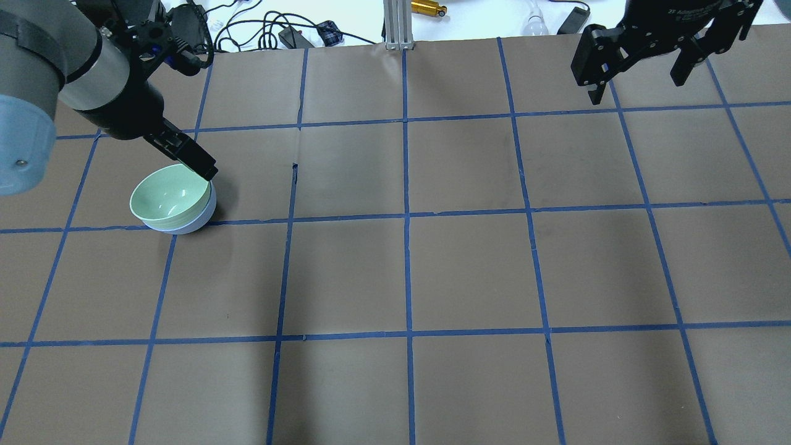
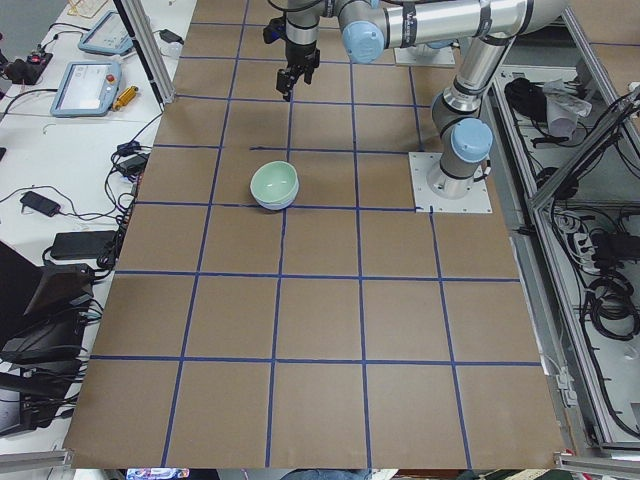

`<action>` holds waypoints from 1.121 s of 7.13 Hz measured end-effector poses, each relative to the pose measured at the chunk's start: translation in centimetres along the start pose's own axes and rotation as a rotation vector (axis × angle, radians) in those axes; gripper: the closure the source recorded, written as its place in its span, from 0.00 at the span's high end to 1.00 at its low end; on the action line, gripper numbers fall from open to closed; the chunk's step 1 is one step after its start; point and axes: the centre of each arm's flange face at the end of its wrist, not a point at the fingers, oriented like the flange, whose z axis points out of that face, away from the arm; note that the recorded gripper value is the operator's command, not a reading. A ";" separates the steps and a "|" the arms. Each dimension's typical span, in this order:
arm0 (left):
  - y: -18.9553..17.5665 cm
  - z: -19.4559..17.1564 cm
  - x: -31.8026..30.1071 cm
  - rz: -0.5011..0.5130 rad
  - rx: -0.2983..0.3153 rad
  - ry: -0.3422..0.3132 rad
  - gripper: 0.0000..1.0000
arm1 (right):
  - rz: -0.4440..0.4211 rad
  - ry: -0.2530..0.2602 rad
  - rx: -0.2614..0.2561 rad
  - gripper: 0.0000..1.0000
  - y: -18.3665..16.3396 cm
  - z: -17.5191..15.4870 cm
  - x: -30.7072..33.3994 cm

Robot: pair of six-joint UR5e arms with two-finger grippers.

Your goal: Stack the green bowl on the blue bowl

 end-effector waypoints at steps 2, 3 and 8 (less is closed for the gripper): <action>-0.4 -0.7 2.6 -0.210 -0.016 -0.004 1.00 | 0.000 0.000 0.000 1.00 0.0 0.0 0.0; -0.5 -1.5 3.9 -0.291 -0.023 -0.002 1.00 | 0.000 0.000 0.000 1.00 0.0 0.0 0.0; -0.1 -5.6 5.6 -0.550 -0.106 0.016 1.00 | 0.000 0.000 0.000 1.00 0.0 0.0 0.0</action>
